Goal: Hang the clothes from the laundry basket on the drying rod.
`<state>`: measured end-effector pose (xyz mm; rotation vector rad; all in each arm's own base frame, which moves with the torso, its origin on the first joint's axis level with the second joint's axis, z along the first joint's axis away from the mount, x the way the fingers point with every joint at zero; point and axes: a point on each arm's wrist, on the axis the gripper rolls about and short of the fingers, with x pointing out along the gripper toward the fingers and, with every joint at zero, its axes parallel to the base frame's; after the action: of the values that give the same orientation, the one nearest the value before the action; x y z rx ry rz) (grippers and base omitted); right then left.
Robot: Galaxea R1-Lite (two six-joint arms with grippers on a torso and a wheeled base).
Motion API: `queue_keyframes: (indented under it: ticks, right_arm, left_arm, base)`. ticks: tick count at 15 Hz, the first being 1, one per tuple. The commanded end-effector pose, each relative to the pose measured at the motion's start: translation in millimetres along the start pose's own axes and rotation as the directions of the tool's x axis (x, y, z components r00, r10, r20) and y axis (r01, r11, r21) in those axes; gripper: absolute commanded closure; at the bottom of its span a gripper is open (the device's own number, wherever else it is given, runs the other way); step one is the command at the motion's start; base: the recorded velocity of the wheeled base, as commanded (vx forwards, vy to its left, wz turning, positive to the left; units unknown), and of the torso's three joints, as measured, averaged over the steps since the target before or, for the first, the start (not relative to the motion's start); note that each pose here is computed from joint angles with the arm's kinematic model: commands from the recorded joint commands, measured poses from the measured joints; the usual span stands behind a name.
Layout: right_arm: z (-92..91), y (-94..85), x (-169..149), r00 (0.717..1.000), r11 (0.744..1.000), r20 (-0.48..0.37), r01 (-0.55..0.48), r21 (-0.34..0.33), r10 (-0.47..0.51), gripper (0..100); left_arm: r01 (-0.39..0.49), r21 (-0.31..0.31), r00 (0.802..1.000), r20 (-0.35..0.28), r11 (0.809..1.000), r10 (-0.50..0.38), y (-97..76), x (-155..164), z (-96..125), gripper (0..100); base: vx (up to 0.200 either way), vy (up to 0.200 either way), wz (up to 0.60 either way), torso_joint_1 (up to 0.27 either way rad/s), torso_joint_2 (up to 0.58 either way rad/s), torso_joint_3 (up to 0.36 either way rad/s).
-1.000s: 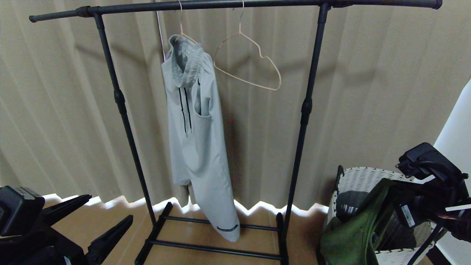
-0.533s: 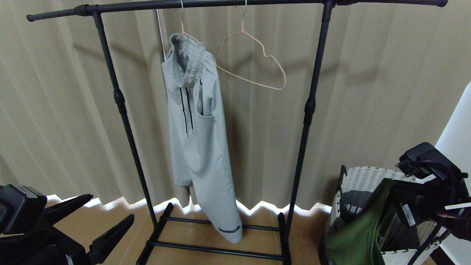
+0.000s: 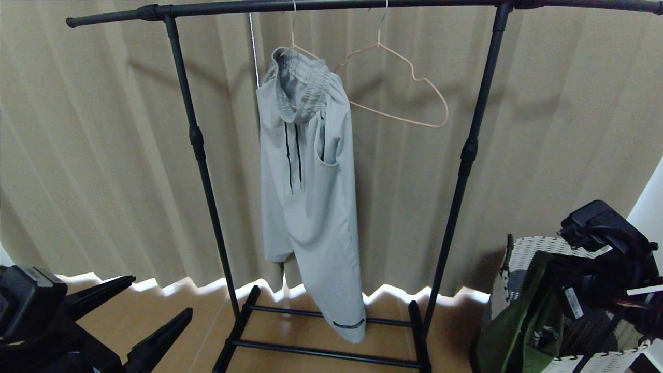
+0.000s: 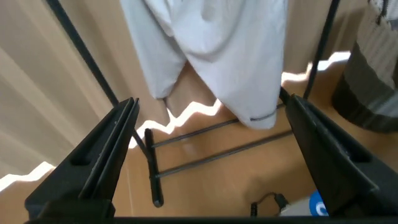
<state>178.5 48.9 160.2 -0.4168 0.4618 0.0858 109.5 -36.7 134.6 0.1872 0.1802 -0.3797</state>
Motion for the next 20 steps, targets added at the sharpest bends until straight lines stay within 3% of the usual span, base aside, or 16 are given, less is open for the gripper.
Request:
queue_keyframes:
  ticks: [1,4,6,9,12,14,15,17,20]
  right_arm:
    - [5.2,-1.2,-0.3,1.000,1.000,0.020,-0.003,0.005,0.003,100]
    - [15.4,-2.8,-2.0,0.995,0.997,0.078,-0.070,0.010,0.069,100]
    - [20.5,-2.5,-1.9,0.985,0.991,0.113,-0.133,0.008,0.132,100]
    - [35.9,-6.1,-4.5,0.969,0.985,0.181,-0.173,0.010,0.168,100]
    - [52.0,-7.7,-8.3,0.950,0.979,0.245,-0.202,0.017,0.191,100]
    - [68.6,-1.8,-15.3,0.916,0.958,0.311,-0.281,0.051,0.252,100]
    - [71.9,-0.5,-16.4,0.909,0.953,0.323,-0.296,0.059,0.263,100]
    - [75.5,0.5,-18.6,0.889,0.937,0.346,-0.344,0.068,0.301,100]
    - [77.8,0.8,-19.7,0.878,0.929,0.358,-0.364,0.064,0.319,100]
  left_arm:
    - [0.057,0.012,0.998,0.000,0.998,-0.057,-6.1,-1.7,-2.4,0]
    - [0.130,0.067,0.990,0.048,0.989,-0.133,-12.4,5.6,14.8,0]
    - [0.185,0.123,0.982,0.018,0.975,-0.188,-19.9,21.5,22.2,0]
    - [0.301,0.163,0.953,-0.031,0.939,-0.300,-44.1,54.3,32.9,0]
    - [0.359,0.177,0.933,-0.042,0.916,-0.357,-63.5,82.0,44.5,0]
    - [0.412,0.188,0.910,-0.042,0.892,-0.412,-93.8,109.1,56.3,0]
    - [0.402,0.194,0.915,-0.046,0.895,-0.401,-103.5,116.4,58.3,0]
    - [0.362,0.169,0.932,-0.046,0.917,-0.360,-140.7,135.9,64.6,0]
    - [0.395,0.066,0.919,-0.044,0.916,-0.393,-182.5,149.6,68.4,0]
  base:
    - [0.000,0.000,0.00,0.000,0.00,0.000]
    - [0.000,0.000,0.00,0.000,0.00,0.000]
    - [0.000,0.000,0.00,0.000,0.00,0.000]
    - [0.000,0.000,0.00,0.000,0.00,0.000]
    - [0.000,0.000,0.00,0.000,0.00,0.000]
    - [0.000,0.000,0.00,0.000,0.00,0.000]
    - [0.000,0.000,0.00,0.000,0.00,0.000]
    - [0.000,0.000,0.00,0.000,0.00,0.000]
    - [0.000,0.000,0.00,0.000,0.00,0.000]
